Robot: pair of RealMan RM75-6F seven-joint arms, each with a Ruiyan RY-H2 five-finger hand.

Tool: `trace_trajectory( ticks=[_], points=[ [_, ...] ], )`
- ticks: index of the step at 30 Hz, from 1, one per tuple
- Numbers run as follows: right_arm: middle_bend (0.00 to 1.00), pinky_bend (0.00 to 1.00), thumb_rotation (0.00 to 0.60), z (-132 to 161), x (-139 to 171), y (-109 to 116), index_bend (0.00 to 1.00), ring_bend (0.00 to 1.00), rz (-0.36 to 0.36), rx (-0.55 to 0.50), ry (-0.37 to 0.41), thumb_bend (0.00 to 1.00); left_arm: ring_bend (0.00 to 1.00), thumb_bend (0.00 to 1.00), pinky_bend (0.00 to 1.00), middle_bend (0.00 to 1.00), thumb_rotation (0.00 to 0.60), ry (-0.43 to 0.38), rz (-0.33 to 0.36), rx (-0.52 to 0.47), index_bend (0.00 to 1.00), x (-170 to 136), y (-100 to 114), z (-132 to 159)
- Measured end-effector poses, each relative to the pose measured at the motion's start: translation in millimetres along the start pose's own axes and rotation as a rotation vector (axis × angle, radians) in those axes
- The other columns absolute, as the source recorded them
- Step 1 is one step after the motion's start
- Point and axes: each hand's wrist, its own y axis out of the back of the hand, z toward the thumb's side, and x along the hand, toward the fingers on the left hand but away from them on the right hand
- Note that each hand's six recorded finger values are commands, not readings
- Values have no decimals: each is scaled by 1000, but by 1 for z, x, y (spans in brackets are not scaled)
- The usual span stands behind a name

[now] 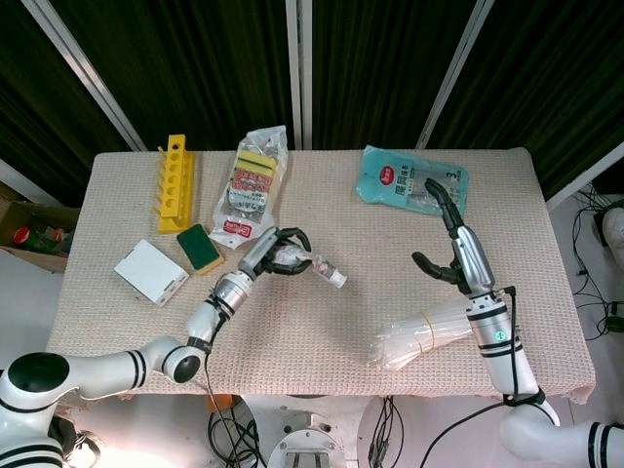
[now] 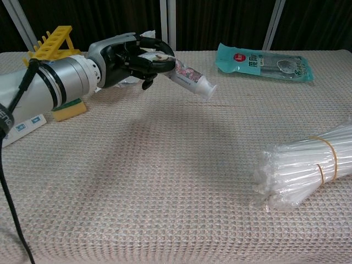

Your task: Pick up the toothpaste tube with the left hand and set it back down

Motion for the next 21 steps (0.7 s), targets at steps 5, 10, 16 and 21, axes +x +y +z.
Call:
trace_trajectory(
  ticks=[5, 10, 16, 21],
  points=[
    [0, 0, 134, -9, 3, 4, 0, 0, -7, 12, -21, 0, 61, 146, 162, 23, 278, -79, 166, 385, 0, -9, 14, 10],
    [0, 0, 133, -17, 9, 10, 0, 0, -19, 29, -40, 0, 52, 139, 146, 0, 240, -184, 412, 702, 0, -36, 39, 26],
    [0, 0, 134, -29, 22, 20, 0, 0, -40, 74, -65, 0, 52, 100, 143, 4, 214, -192, 566, 852, 0, -84, 70, 21],
    [0, 0, 133, -46, 40, 37, 0, 0, -90, 234, -101, 0, 52, 94, 144, 16, 178, -113, 612, 933, 0, -132, 106, 9]
  ],
)
